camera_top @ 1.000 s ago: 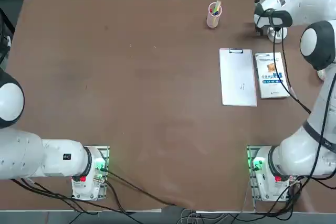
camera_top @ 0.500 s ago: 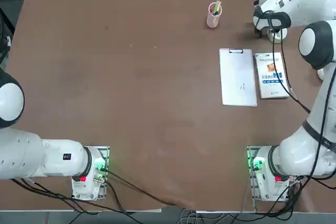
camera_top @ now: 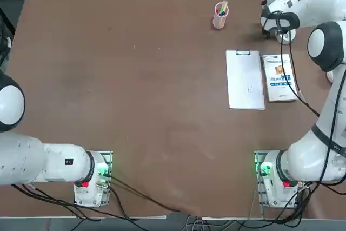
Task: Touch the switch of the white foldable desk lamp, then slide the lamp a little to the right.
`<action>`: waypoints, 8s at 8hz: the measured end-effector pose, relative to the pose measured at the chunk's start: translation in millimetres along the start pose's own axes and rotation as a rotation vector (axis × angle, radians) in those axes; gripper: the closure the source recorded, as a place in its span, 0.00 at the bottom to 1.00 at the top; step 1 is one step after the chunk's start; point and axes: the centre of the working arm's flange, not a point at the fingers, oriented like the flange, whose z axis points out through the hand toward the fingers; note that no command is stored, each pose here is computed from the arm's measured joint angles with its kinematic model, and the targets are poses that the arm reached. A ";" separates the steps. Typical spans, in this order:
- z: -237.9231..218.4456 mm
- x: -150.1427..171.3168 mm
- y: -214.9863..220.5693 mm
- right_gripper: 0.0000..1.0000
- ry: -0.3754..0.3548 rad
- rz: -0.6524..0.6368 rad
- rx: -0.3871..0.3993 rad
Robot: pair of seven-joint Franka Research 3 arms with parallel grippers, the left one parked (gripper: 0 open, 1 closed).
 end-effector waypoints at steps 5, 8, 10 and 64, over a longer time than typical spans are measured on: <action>-8.4 5.5 0.2 0.00 0.019 -0.017 0.001; -50.7 18.9 3.9 0.00 0.024 -0.092 -0.033; -91.0 24.0 7.4 0.00 0.009 -0.246 -0.071; 16.9 -10.3 180.3 0.84 -0.484 -0.813 -0.020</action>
